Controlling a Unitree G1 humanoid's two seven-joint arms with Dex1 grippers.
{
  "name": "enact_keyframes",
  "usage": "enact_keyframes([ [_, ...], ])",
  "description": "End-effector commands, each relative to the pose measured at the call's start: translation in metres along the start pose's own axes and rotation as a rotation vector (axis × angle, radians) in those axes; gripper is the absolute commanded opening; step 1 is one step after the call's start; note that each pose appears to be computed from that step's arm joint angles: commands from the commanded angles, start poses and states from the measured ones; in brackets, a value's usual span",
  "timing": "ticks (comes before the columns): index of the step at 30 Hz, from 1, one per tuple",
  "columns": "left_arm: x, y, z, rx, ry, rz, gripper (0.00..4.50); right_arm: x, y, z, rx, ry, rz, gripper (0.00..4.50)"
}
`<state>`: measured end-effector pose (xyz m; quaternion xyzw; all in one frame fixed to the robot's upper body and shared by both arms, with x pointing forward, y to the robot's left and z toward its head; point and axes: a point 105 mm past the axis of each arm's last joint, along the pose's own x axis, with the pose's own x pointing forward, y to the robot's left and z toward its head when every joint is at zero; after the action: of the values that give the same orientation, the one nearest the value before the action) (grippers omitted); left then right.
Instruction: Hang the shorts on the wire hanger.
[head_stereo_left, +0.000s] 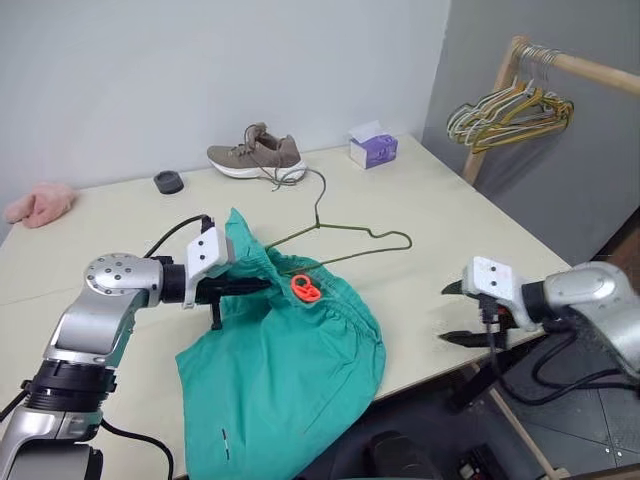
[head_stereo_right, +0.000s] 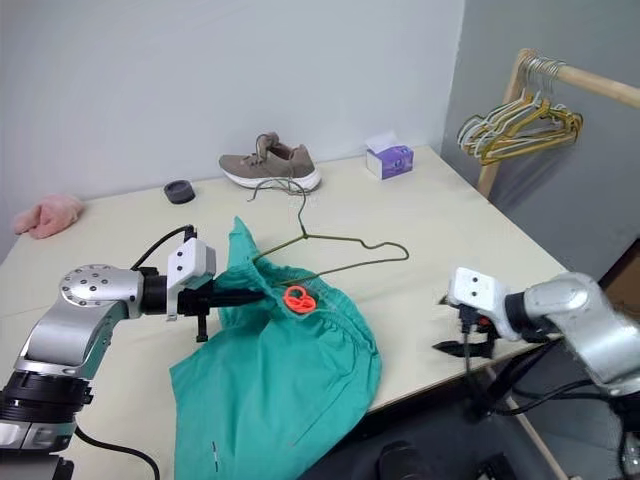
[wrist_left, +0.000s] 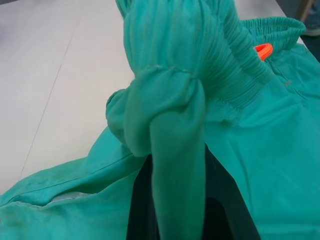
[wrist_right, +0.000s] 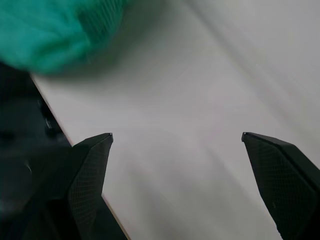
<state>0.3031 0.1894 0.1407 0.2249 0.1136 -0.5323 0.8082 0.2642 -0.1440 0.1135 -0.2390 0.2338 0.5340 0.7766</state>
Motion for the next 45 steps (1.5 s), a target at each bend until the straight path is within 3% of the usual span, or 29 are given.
enact_keyframes([
  [1, -0.005, 0.006, 0.015, 0.033, -0.044, 0.031, 0.00, 0.016, -0.001, 0.010, 0.142, -0.078, -0.081, 4.48],
  [11, -0.003, 0.008, 0.020, 0.042, -0.053, 0.032, 0.00, 0.058, 0.028, 0.025, 0.393, -0.168, 0.047, 4.48],
  [20, -0.004, 0.005, 0.018, 0.040, -0.050, 0.035, 0.00, 0.049, 0.045, 0.023, 0.359, -0.131, 0.103, 4.48],
  [27, -0.003, 0.005, 0.018, 0.037, -0.054, 0.042, 0.00, 0.080, 0.035, 0.018, 0.365, -0.108, 0.005, 4.48],
  [31, -0.003, 0.008, 0.020, 0.040, -0.066, 0.061, 0.00, 0.089, 0.028, 0.022, 0.373, -0.135, -0.039, 3.54],
  [36, -0.006, 0.008, 0.021, 0.021, -0.082, 0.090, 0.00, 0.087, 0.019, 0.024, 0.371, -0.171, -0.089, 1.71],
  [41, -0.016, 0.002, 0.023, -0.080, -0.139, 0.133, 0.00, 0.070, -0.012, 0.024, 0.368, -0.221, -0.209, 0.02],
  [45, -0.024, -0.012, 0.025, -0.148, -0.165, 0.104, 0.00, 0.047, -0.048, 0.026, 0.409, -0.267, -0.299, 0.02],
])
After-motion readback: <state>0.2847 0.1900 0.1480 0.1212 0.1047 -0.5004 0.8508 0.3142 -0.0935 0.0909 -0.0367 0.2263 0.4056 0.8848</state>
